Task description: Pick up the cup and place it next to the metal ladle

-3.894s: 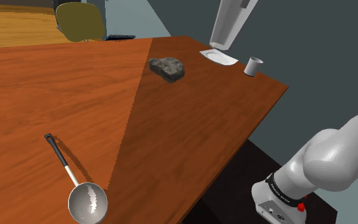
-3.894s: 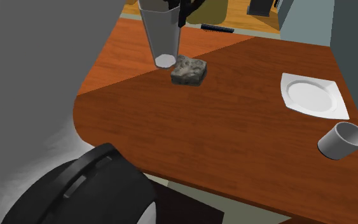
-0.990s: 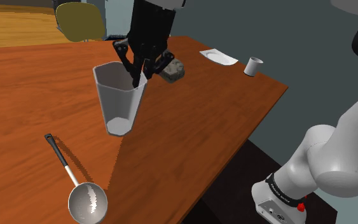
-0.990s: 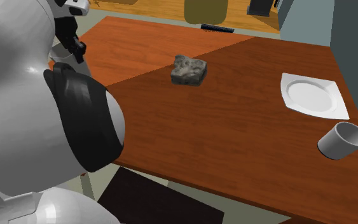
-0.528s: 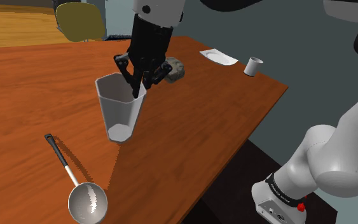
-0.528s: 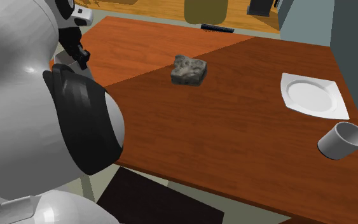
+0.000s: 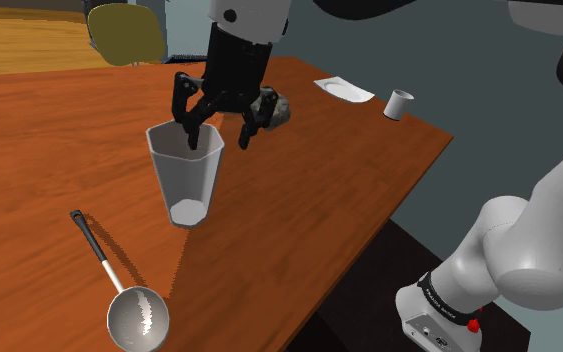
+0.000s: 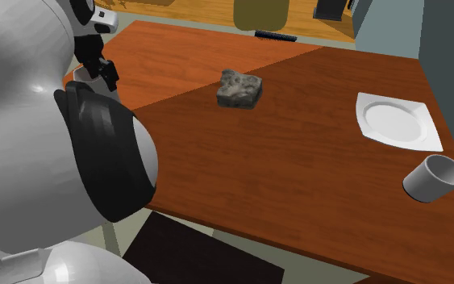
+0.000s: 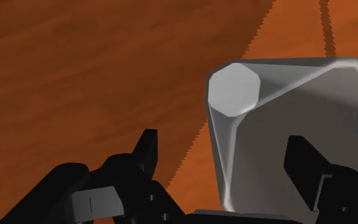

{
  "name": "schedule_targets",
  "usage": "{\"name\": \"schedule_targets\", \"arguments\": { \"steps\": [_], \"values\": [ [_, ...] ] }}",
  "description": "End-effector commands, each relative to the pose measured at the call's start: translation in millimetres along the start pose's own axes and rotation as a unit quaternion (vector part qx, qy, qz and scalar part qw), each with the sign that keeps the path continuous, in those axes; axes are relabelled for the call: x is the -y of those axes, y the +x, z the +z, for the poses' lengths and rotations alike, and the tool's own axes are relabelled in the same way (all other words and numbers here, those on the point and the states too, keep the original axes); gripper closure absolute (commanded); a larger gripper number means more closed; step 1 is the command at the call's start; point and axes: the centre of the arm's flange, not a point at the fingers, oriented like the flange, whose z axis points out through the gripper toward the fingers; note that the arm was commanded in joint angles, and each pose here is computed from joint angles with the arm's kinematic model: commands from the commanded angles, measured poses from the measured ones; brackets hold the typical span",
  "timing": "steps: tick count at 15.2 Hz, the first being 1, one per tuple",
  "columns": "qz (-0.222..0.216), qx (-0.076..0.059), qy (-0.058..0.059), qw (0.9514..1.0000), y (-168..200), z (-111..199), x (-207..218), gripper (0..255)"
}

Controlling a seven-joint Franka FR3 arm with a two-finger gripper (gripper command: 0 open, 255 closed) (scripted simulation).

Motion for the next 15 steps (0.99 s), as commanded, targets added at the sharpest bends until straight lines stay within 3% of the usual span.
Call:
{"name": "schedule_targets", "arguments": {
  "steps": [1, 3, 7, 15],
  "values": [
    [0.0, 0.0, 0.0, 1.0, 0, 0, 0, 0],
    [0.0, 0.0, 0.0, 1.0, 0, 0, 0, 0],
    [0.0, 0.0, 0.0, 1.0, 0, -50, 0, 0],
    [0.0, 0.0, 0.0, 1.0, 0, -50, 0, 0]
  ]
}}
